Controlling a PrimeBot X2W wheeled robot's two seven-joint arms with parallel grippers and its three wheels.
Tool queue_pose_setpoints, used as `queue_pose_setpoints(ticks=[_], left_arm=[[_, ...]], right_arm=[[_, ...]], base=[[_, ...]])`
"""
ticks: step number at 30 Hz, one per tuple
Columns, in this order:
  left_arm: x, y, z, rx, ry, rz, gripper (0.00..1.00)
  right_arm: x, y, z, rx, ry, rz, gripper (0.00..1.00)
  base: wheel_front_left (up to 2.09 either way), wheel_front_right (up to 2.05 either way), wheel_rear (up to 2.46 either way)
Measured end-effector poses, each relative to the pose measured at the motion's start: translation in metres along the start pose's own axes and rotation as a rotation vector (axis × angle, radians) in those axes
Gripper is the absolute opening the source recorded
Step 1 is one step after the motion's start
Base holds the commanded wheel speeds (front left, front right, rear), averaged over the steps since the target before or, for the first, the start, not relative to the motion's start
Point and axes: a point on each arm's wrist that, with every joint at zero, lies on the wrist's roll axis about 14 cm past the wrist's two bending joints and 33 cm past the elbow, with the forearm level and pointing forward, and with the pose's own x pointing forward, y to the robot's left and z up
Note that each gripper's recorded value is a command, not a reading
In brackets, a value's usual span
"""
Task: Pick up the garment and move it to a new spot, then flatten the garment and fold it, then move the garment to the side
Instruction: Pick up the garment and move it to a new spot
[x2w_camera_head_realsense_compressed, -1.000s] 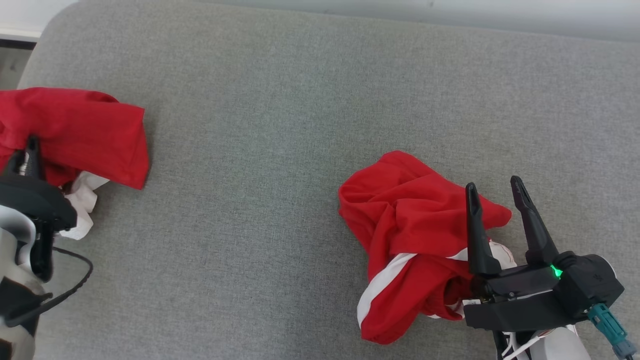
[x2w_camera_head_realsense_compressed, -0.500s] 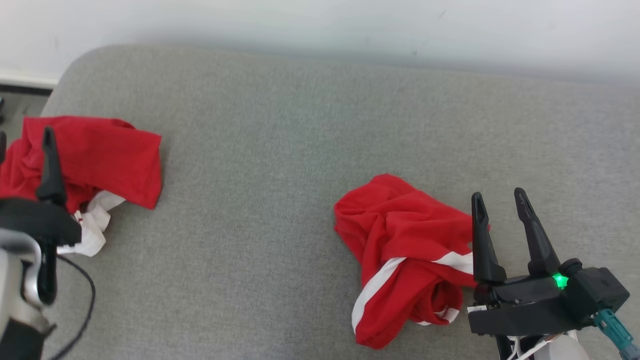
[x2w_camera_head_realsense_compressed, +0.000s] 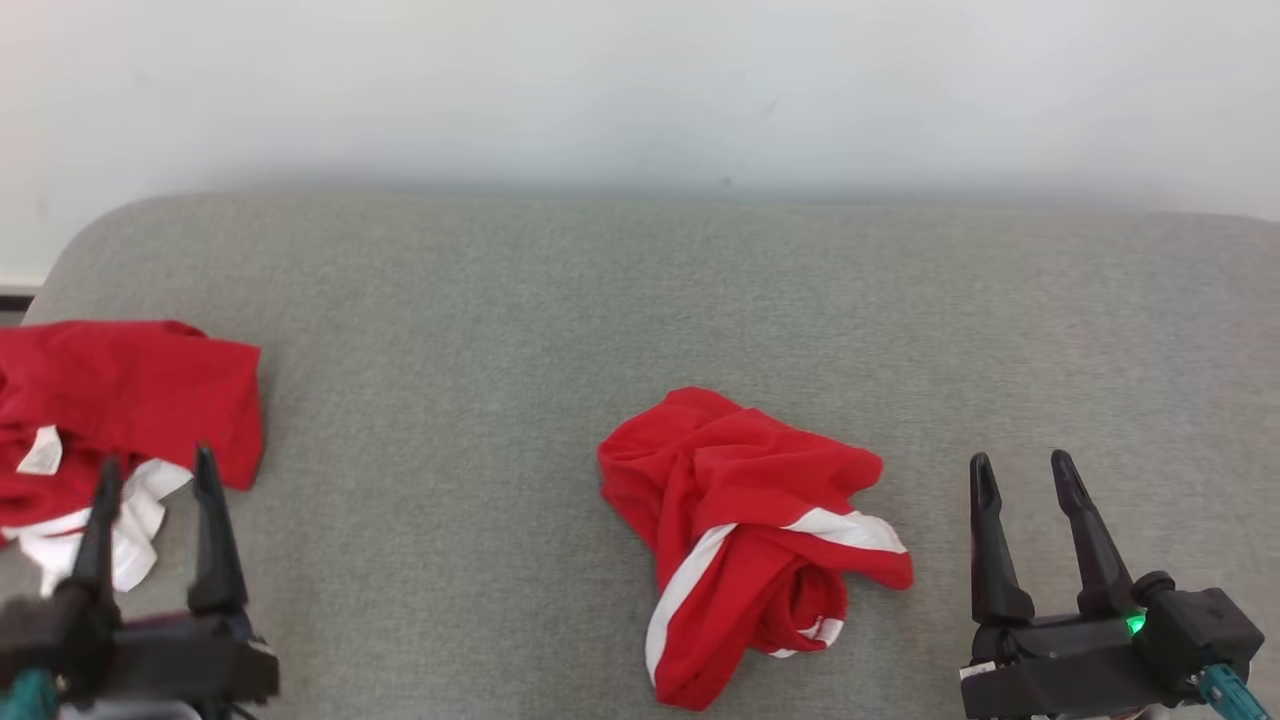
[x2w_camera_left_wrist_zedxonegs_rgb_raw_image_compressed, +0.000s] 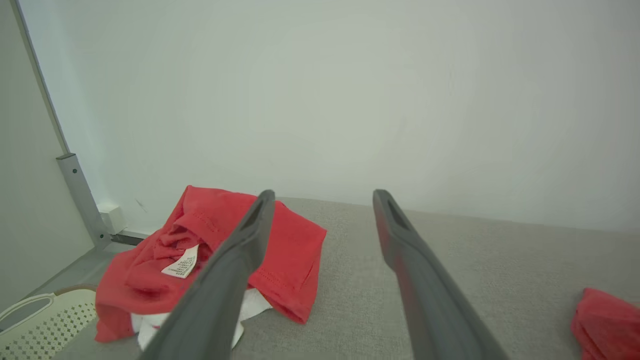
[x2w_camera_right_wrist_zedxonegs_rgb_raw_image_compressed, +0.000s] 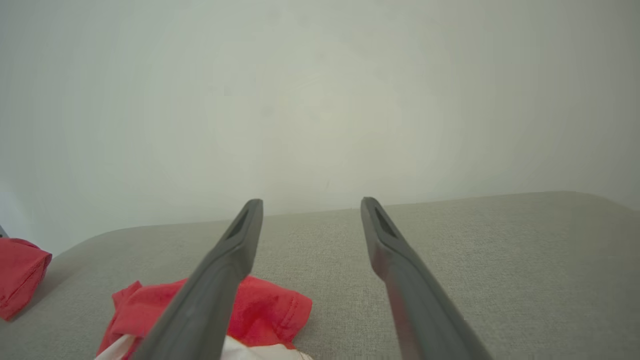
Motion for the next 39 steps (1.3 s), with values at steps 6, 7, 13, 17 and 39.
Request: queue_pose_setpoints(ticks=[6,7,13,17,39], left_arm=[[-0.024,-0.020,0.005,-0.021,-0.027,-0.022,1.00],[-0.028,-0.022,0.005,-0.015,-0.028,-0.024,1.00],[-0.057,-0.033,-0.017,0.015,0.049,-0.055,1.00],[-0.068,-0.036,-0.027,0.018,0.085,-0.065,1.00],[-0.089,-0.066,-0.054,0.051,0.175,-0.169,1.00]], right_arm=[[-0.018,-0.014,0.002,-0.010,0.008,-0.047,1.00],[-0.021,-0.016,0.001,-0.010,0.012,-0.056,1.00],[-0.036,-0.020,-0.003,0.004,0.030,-0.079,1.00],[-0.041,-0.017,-0.001,0.007,0.029,-0.073,1.00],[-0.069,-0.004,-0.027,0.000,0.119,-0.047,1.00]], base=[[0.00,0.00,0.00],[0.00,0.00,0.00],[0.00,0.00,0.00],[0.00,0.00,0.00],[0.00,0.00,0.00]])
